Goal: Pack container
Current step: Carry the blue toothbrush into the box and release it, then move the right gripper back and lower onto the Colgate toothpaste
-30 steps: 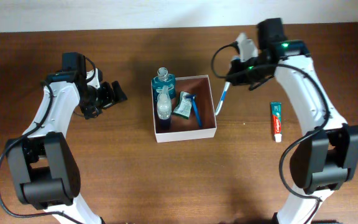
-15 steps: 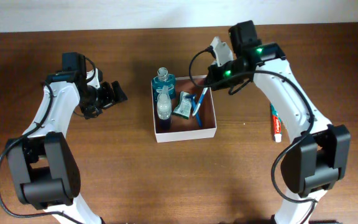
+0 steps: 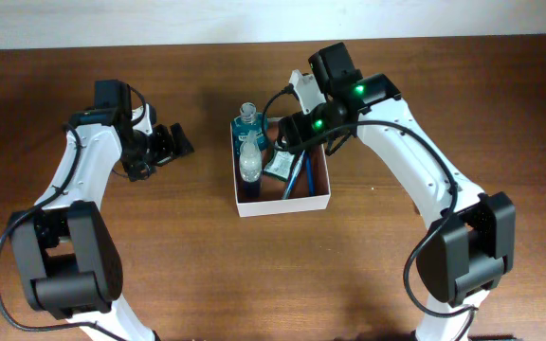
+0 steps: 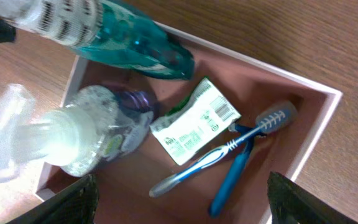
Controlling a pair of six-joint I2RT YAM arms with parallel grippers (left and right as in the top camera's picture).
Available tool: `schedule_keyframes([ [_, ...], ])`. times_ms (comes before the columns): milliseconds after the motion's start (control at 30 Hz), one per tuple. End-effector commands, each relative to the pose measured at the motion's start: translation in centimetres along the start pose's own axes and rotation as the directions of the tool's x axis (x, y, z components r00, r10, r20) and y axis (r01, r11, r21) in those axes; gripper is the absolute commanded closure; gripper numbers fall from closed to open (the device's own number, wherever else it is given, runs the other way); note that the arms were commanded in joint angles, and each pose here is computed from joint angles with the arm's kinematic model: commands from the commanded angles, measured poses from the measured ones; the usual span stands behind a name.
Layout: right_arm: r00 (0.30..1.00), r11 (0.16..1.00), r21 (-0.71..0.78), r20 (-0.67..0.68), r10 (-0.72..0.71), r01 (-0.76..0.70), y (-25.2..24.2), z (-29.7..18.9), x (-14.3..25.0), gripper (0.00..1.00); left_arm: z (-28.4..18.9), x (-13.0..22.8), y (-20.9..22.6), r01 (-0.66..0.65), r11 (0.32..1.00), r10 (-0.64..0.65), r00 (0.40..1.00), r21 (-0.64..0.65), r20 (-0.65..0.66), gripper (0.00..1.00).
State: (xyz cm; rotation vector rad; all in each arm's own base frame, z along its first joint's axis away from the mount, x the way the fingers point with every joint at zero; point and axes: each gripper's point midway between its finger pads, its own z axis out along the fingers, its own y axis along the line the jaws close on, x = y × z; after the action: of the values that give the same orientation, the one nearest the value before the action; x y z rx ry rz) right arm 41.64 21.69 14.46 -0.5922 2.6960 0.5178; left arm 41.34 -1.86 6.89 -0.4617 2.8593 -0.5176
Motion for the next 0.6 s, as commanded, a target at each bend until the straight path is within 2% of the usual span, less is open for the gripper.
schedule_keyframes([
  [0, 1.000, 0.999, 0.041, 0.007, 0.022, -0.023, -2.0, -0.4, -0.3, 0.16, 0.4, 0.2, 0.3, -0.006, 1.000, 0.006, 1.000, -0.006, -0.010, 0.00],
  [167, 0.997, 0.995, 0.066, 0.018, 0.073, -0.074, -5.0, -1.3, -0.2, 0.16, 0.4, 0.2, 0.3, -0.006, 1.000, 0.006, 1.000, -0.006, -0.010, 0.01],
  [233, 0.993, 0.990, 0.081, 0.002, 0.119, -0.119, -6.8, -1.9, 0.5, 0.05, 0.4, 0.2, 0.3, -0.005, 1.000, 0.005, 1.000, -0.006, -0.010, 0.01],
  [333, 0.985, 0.980, 0.099, -0.021, 0.174, -0.171, -8.8, -2.6, 1.7, 0.00, 0.4, 0.2, 0.3, -0.005, 1.000, 0.005, 1.000, -0.006, -0.010, 0.01],
  [367, 0.980, 0.975, 0.112, -0.035, 0.196, -0.191, -9.8, -3.0, 2.3, 0.01, 0.4, 0.2, 0.3, -0.005, 1.000, 0.005, 1.000, -0.006, -0.010, 0.01],
  [567, 0.918, 0.882, 0.351, -0.125, 0.377, -0.315, -17.6, -6.4, 8.1, 0.01, 0.4, 0.2, 0.3, -0.005, 1.000, 0.005, 1.000, -0.006, -0.010, 0.00],
])
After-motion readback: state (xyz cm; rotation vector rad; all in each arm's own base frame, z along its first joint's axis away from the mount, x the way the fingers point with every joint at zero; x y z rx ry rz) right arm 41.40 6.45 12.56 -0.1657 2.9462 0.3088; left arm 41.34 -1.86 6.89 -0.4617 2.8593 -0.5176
